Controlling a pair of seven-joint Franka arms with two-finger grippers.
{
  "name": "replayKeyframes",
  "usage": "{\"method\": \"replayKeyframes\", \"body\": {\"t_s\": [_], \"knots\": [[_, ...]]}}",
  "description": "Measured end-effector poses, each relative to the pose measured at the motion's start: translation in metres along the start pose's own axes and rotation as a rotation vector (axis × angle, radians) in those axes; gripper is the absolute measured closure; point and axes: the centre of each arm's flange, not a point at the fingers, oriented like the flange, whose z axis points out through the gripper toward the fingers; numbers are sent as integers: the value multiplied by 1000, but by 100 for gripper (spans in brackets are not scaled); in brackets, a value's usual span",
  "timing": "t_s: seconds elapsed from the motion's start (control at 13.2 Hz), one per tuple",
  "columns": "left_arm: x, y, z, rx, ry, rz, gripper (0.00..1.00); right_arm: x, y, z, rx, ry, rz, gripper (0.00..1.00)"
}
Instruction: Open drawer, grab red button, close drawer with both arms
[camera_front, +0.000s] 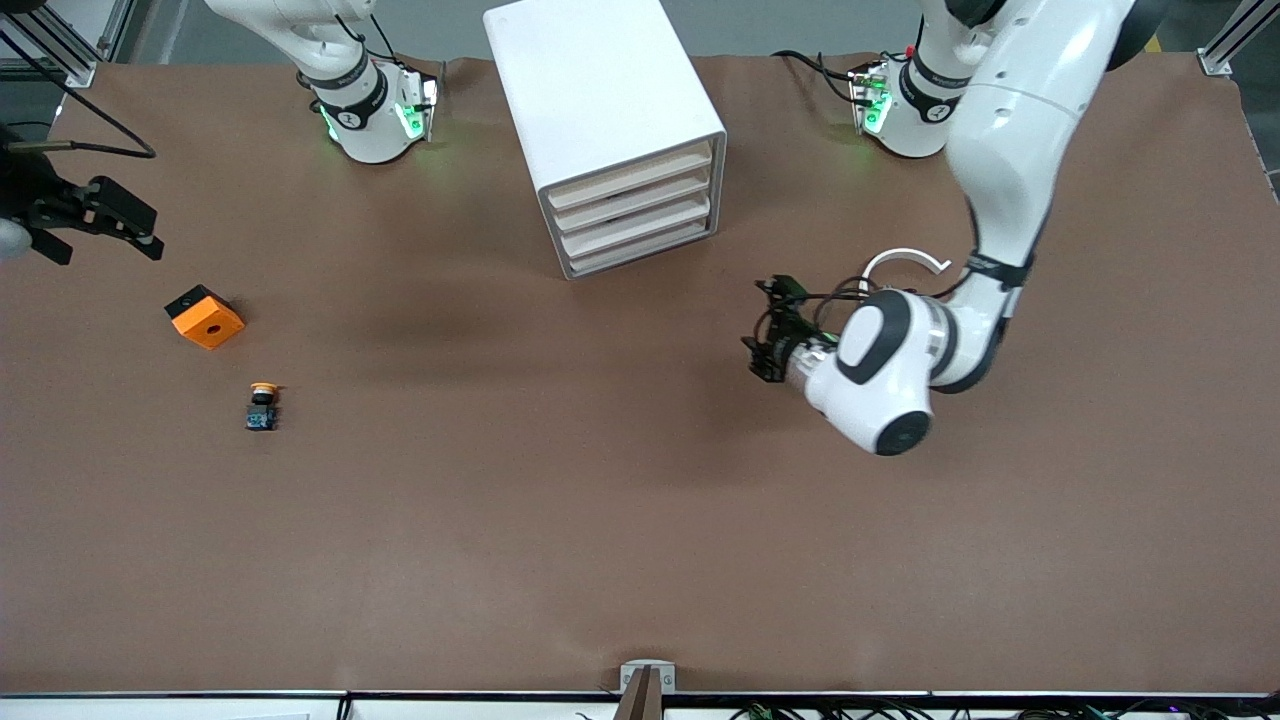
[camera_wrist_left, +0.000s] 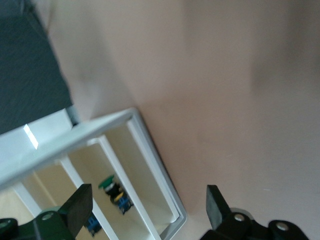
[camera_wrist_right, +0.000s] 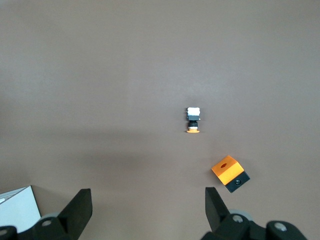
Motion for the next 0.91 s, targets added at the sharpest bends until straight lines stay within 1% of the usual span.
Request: {"method": "replayKeyframes", "body": {"t_s": [0.08, 0.23, 0.3, 0.38, 0.45, 0.53, 0.61, 0.68, 0.76, 0.83, 0.91], "knots": [[-14, 1, 17, 37, -38, -65, 0, 4, -7, 2, 1, 3, -13, 0], [-30, 0, 28, 101, -135, -181, 0, 17, -22, 5, 3, 6, -41, 0], [-37, -3, 31, 125, -162, -216, 7, 25, -28, 7, 4, 5, -53, 0], [-45, -7, 37, 144, -162, -245, 7, 31, -32, 9, 4, 5, -60, 0], [-56, -12, 48, 160, -144, -274, 13, 36, -34, 12, 5, 3, -63, 0], [-68, -18, 63, 173, -118, -291, 23, 40, -35, 15, 6, -2, -66, 0], [-78, -23, 81, 190, -87, -304, 23, 42, -39, 20, 7, -10, -69, 0], [-86, -26, 102, 212, -53, -317, 30, 45, -46, 25, 8, -19, -67, 0], [-92, -28, 122, 231, -22, -333, 30, 47, -55, 30, 8, -27, -62, 0], [-95, -29, 136, 250, 1, -345, 37, 48, -62, 33, 9, -32, -63, 0], [-97, -32, 146, 272, 23, -354, 40, 49, -68, 35, 9, -35, -63, 0]]}}
